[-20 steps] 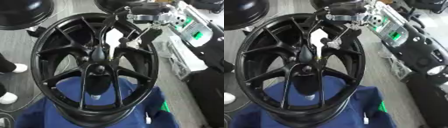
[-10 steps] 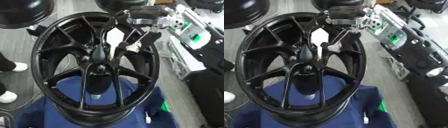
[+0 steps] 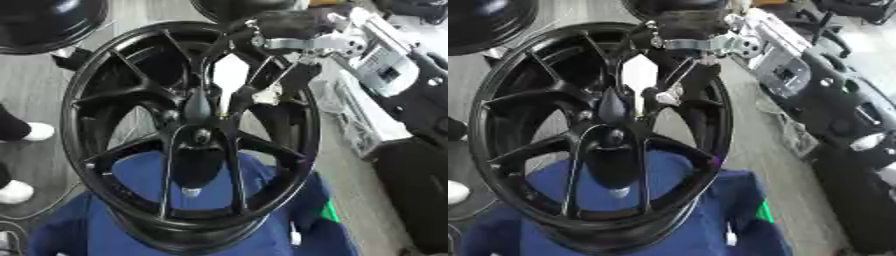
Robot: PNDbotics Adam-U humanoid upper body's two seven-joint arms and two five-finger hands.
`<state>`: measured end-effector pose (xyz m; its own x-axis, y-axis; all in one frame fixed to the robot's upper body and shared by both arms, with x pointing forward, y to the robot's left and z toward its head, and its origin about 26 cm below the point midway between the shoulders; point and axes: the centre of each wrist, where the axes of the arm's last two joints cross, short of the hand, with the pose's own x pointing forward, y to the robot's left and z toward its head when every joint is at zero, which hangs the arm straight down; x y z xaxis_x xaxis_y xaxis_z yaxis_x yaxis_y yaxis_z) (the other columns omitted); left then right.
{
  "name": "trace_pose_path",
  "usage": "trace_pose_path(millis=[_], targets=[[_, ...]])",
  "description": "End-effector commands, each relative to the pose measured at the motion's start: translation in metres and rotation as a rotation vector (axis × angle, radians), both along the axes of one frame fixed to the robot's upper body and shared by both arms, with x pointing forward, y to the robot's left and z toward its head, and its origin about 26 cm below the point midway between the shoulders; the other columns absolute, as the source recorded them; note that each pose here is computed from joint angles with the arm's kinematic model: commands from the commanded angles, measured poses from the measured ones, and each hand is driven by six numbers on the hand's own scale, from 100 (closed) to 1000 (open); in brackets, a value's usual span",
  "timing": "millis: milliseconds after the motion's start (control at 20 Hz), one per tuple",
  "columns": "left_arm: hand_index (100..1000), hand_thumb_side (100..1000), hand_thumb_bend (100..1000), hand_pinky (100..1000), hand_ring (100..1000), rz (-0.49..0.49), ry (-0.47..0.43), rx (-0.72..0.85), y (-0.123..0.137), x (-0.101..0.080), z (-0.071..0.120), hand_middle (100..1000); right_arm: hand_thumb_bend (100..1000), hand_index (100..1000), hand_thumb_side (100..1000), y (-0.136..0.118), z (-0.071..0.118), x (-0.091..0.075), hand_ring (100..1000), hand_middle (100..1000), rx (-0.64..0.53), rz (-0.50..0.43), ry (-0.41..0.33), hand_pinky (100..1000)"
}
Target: Pull the pin out of the wheel hub.
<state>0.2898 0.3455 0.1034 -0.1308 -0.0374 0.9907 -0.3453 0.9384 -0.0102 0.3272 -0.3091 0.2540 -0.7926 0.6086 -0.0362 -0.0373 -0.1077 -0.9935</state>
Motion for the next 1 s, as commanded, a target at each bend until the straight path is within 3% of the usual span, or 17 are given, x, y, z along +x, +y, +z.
trace_pose_path(millis=[50, 1000], targets=[[771, 795, 100, 689, 804, -0.003, -0.017, 0.018, 0.002, 0.000, 0.007, 743, 194, 922, 407, -0.007, 0.011, -0.001, 851, 810, -0.032, -0.025, -0.032, 942], [771, 800, 100, 692, 805, -0.020, -0.009, 0.022, -0.001, 0.000, 0.007, 744, 187, 917, 439, -0.018, 0.006, 0.004, 841, 801, -0.057, -0.059, -0.024, 930]])
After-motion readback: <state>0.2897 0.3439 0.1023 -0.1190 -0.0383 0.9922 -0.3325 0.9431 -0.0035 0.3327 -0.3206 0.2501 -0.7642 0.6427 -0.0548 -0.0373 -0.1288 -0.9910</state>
